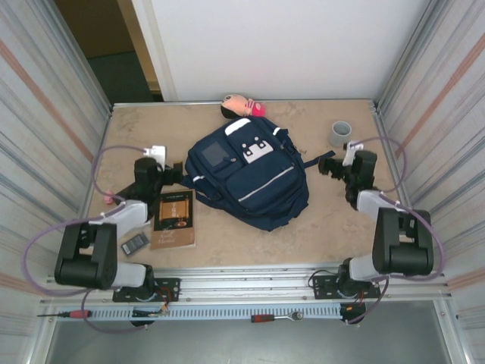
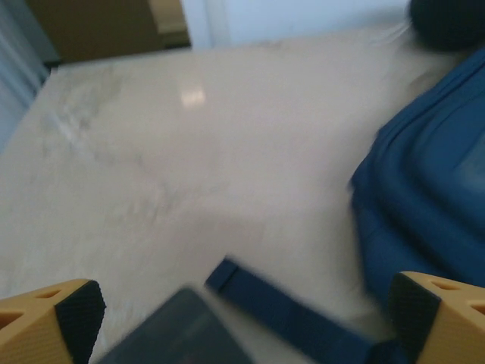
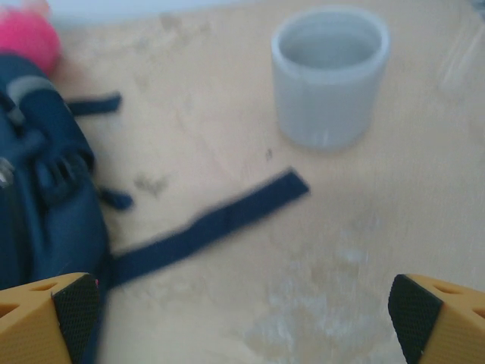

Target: Pack the student bag

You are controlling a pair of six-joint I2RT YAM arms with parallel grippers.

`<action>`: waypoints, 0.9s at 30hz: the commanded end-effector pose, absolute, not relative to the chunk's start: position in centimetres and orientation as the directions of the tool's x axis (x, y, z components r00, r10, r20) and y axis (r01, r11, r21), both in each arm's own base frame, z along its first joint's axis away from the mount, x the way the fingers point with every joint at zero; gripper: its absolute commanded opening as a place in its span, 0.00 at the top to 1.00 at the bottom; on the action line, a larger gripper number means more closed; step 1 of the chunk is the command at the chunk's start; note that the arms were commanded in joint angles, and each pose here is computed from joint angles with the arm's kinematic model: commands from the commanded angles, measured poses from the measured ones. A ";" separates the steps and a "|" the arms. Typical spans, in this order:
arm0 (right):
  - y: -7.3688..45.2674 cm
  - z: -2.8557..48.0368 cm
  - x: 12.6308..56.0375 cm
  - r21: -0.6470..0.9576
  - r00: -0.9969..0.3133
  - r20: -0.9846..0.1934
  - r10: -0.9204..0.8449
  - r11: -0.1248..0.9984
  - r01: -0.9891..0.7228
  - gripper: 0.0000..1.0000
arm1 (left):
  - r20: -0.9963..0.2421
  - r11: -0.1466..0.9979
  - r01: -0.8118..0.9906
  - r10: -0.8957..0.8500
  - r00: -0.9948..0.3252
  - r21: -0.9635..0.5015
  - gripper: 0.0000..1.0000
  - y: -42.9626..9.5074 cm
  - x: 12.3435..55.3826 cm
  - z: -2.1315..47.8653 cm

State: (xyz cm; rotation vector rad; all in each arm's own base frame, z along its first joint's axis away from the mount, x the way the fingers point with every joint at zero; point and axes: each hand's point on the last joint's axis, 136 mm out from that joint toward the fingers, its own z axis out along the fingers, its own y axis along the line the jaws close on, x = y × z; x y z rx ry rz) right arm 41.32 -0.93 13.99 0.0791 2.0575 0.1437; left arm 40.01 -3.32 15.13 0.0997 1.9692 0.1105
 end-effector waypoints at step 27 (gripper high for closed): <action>19.9 3.9 31.8 0.418 -0.962 -0.213 0.171 0.906 0.069 0.18 | -0.477 0.951 0.115 -0.038 -0.878 -0.287 0.61 -17.8 38.4 6.1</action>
